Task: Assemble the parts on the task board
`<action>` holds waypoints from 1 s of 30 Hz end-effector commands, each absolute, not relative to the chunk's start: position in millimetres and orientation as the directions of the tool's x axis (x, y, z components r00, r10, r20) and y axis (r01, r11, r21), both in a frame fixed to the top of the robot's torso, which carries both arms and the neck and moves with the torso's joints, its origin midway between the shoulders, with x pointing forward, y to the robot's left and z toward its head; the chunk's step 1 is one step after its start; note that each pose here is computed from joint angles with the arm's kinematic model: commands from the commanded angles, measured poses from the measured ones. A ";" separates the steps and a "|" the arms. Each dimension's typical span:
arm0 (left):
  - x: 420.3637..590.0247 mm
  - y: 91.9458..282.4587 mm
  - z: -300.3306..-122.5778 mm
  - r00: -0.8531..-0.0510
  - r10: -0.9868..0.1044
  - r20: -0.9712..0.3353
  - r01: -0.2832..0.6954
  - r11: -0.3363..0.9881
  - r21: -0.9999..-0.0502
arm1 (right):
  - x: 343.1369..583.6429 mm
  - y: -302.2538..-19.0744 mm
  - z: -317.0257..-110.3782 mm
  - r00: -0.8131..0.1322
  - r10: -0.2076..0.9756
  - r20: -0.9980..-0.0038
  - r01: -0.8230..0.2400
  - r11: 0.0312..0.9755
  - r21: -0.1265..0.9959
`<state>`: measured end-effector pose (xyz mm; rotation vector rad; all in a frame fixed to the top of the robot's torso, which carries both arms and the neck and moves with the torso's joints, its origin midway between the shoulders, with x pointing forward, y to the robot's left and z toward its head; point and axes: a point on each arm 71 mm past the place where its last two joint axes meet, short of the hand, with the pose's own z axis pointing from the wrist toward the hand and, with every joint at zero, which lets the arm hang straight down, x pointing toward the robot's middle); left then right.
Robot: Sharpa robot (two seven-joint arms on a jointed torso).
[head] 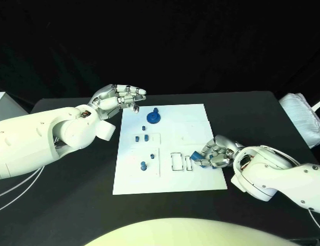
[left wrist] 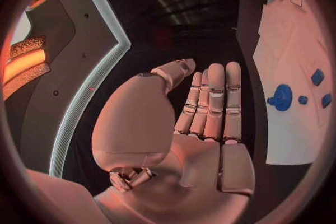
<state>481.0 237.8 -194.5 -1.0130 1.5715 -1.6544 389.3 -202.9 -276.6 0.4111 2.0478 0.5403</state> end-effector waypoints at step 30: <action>479.6 232.0 -193.4 -0.524 -0.844 0.112 -0.063 -0.093 -0.994 | 390.1 -153.0 -272.6 -0.646 0.423 -0.635 0.006 0.835 0.550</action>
